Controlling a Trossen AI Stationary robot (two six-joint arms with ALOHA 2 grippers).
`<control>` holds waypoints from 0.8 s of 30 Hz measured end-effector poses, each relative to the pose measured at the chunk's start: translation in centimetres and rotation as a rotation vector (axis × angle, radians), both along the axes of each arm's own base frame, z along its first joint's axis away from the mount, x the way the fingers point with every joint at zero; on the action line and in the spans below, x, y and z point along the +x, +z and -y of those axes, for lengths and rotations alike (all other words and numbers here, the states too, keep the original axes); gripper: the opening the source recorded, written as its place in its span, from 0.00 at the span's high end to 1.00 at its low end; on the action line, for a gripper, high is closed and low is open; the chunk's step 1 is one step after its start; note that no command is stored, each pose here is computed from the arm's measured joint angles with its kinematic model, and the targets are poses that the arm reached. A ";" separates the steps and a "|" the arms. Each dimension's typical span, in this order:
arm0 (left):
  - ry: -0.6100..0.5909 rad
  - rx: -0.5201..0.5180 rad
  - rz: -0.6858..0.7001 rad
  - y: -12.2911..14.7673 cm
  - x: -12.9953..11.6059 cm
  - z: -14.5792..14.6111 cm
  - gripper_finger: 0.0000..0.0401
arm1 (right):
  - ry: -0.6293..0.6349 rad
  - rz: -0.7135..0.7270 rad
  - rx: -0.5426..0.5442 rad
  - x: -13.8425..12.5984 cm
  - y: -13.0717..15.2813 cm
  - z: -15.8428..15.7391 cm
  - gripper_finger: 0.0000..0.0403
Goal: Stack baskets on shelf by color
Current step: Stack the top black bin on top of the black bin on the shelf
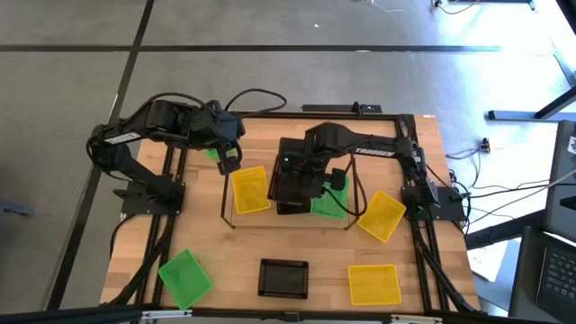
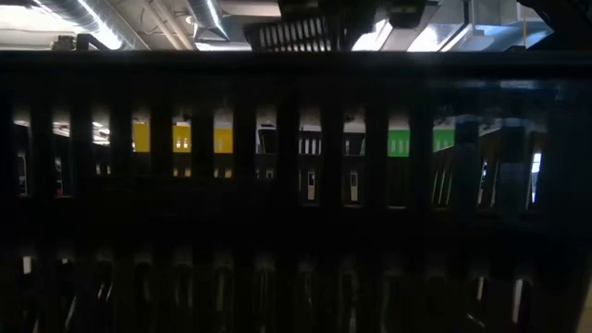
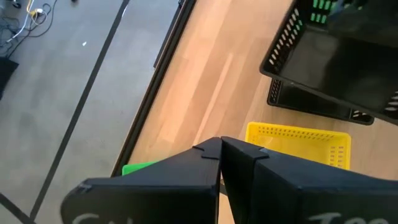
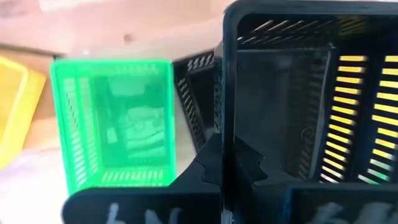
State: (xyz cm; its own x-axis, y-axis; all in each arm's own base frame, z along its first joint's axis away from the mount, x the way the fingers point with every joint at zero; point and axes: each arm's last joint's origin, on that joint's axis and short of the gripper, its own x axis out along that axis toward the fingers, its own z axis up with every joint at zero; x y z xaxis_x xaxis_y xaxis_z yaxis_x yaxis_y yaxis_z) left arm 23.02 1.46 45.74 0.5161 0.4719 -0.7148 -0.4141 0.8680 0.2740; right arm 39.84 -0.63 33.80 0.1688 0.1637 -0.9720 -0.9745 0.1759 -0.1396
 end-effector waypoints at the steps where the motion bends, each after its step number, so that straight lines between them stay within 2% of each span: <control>1: 0.000 0.000 0.000 0.0 0.0 0.0 1.00 | 0.000 -0.011 -0.012 0.0 -0.3 0.0 1.00; 8: 0.001 0.000 0.001 0.0 0.0 0.0 1.00 | 0.069 -0.064 0.050 0.0 -1.9 -0.2 1.00; 14: 0.001 0.000 0.002 0.0 0.0 0.0 1.00 | 0.151 -0.069 0.036 0.2 -3.4 -0.1 1.00; 24: 0.002 -0.001 0.003 0.0 0.0 0.0 1.00 | 0.215 -0.057 -0.087 0.9 -6.2 0.4 1.00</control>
State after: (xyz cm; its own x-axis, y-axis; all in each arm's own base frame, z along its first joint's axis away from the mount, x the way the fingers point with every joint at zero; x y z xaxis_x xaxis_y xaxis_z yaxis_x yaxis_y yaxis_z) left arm 23.03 1.46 45.75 0.5173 0.4723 -0.7137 -0.4163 0.8675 0.2723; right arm 40.77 -1.03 27.62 0.0832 0.1052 -0.9910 -0.9950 -0.0471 -0.0885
